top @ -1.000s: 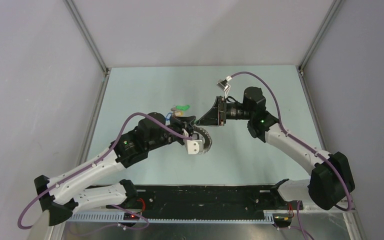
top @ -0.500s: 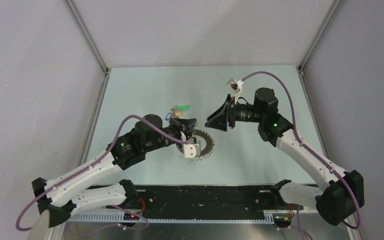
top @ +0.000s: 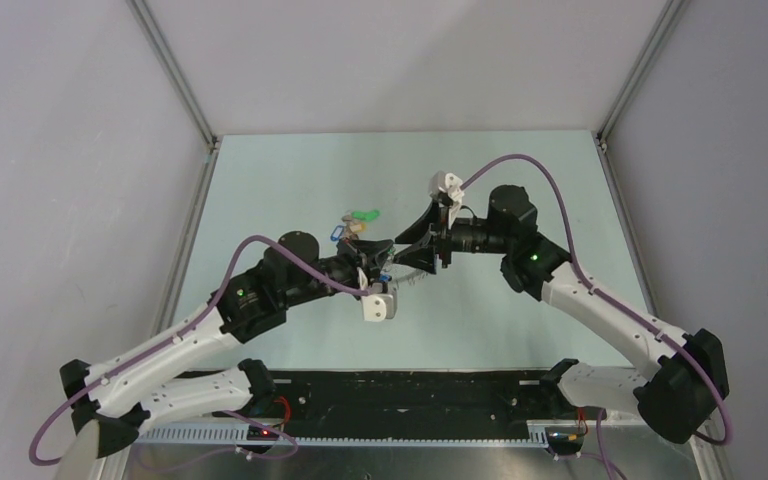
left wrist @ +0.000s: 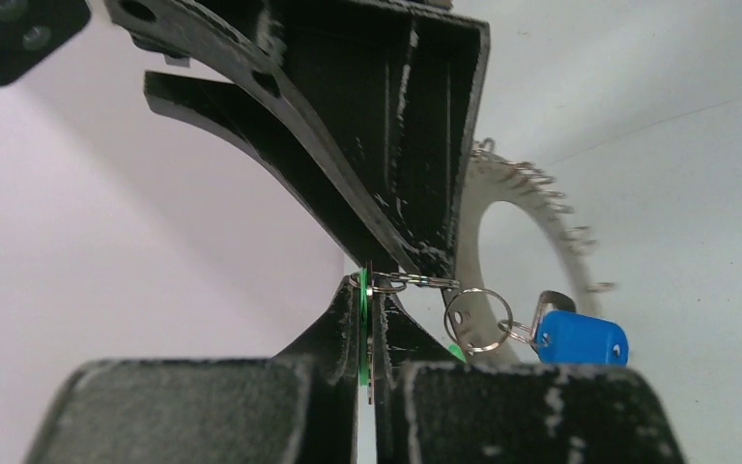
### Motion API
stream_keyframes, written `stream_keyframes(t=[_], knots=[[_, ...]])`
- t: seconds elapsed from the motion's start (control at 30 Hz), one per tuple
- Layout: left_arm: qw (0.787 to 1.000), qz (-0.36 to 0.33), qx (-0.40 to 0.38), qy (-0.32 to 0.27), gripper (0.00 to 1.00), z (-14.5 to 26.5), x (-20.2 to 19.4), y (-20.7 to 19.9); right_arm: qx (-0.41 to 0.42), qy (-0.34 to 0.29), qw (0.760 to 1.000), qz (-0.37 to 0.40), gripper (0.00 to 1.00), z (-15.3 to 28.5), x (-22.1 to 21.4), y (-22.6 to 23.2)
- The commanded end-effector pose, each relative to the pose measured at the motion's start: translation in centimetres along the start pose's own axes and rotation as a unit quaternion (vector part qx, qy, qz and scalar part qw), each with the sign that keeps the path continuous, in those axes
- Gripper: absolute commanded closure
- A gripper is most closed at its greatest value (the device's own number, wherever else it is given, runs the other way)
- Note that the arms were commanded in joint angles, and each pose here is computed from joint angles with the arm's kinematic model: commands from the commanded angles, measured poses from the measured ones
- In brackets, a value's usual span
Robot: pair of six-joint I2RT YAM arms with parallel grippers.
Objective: Remove the keys from the keyring
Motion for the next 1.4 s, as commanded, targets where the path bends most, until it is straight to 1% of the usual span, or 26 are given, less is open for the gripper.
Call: stream_keyframes(t=[0.0,0.27,0.33,0.4,0.47,0.5,0.53,0.57,0.6,0.63,0.73,0.77,0.83,0.97,1.07,1.17,1.3,1.33,1.37], knots=[[0.999,-0.018,0.037,-0.030,1.00,0.5,0.9,1.2,0.010,-0.009,0.999,0.043,0.50,-1.1,0.3,0.2],[0.998,-0.022,0.037,-0.034,1.00,0.4,1.0,1.3,0.034,-0.005,0.999,0.034,0.53,-1.5,-0.6,0.8],[0.998,-0.029,0.038,-0.032,1.00,0.4,0.9,1.3,0.051,-0.011,0.998,0.030,0.55,-1.6,-0.5,1.0],[0.998,-0.032,0.043,-0.028,1.00,0.2,0.8,1.3,0.060,-0.016,0.998,0.021,0.60,-1.8,-0.5,1.1],[0.997,-0.031,0.060,-0.028,1.00,0.1,0.7,1.6,0.064,-0.018,0.998,0.010,0.72,-2.0,-0.6,1.1],[0.996,-0.029,0.078,-0.034,1.00,-0.1,0.8,1.9,0.065,-0.021,0.998,0.007,0.75,-2.0,-0.5,1.1],[0.995,-0.028,0.087,-0.035,1.00,-0.1,0.7,2.1,0.064,-0.022,0.998,0.004,0.84,-2.0,-0.5,0.9],[0.993,-0.025,0.103,-0.041,1.00,-0.2,0.7,2.4,0.064,-0.026,0.998,0.001,0.88,-2.0,-0.3,0.9],[0.993,-0.022,0.110,-0.039,1.00,-0.4,0.5,2.6,0.060,-0.030,0.998,-0.002,0.97,-1.8,-0.1,0.8],[0.991,-0.018,0.123,-0.041,1.00,-0.4,0.6,3.1,0.057,-0.032,0.998,-0.012,1.00,-1.7,0.0,0.7],[0.990,-0.001,0.138,-0.038,1.00,-0.5,-0.4,4.0,0.026,-0.045,0.998,-0.036,1.00,-0.7,0.5,-0.4],[0.989,0.007,0.141,-0.054,1.00,-0.6,-0.3,4.4,0.020,-0.048,0.997,-0.051,1.00,-0.4,0.6,-0.6],[0.988,0.018,0.143,-0.054,1.00,-0.9,-1.3,5.0,0.002,-0.059,0.996,-0.072,1.00,0.3,0.9,-1.3],[0.988,0.020,0.137,-0.064,1.00,-1.8,-1.8,5.8,-0.021,-0.090,0.988,-0.122,1.00,1.6,2.0,-2.3],[0.988,0.020,0.135,-0.075,1.00,-2.5,-1.9,6.3,-0.015,-0.110,0.979,-0.173,1.00,2.3,2.8,-2.6],[0.988,0.019,0.132,-0.082,1.00,-3.1,-1.9,6.6,-0.007,-0.117,0.972,-0.202,1.00,2.5,3.2,-2.2],[0.988,0.018,0.131,-0.084,1.00,-3.4,-1.9,6.8,-0.036,-0.115,0.958,-0.262,1.00,2.6,2.9,-2.2],[0.988,0.018,0.128,-0.087,1.00,-3.5,-1.9,6.7,-0.047,-0.113,0.949,-0.290,1.00,2.6,2.7,-2.3],[0.988,0.018,0.126,-0.088,1.00,-3.7,-1.9,6.6,-0.051,-0.114,0.945,-0.301,1.00,2.7,2.7,-2.2]])
Point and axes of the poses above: each gripper's point midway between its finger pads, its own z axis back along the fingers, its own y axis along the line the jaws close on, x = y × z, the point moved 10 cm from there along z, back along the fingers, and after that the axes turned 4 degrees about -z, right-handed, at the moved point
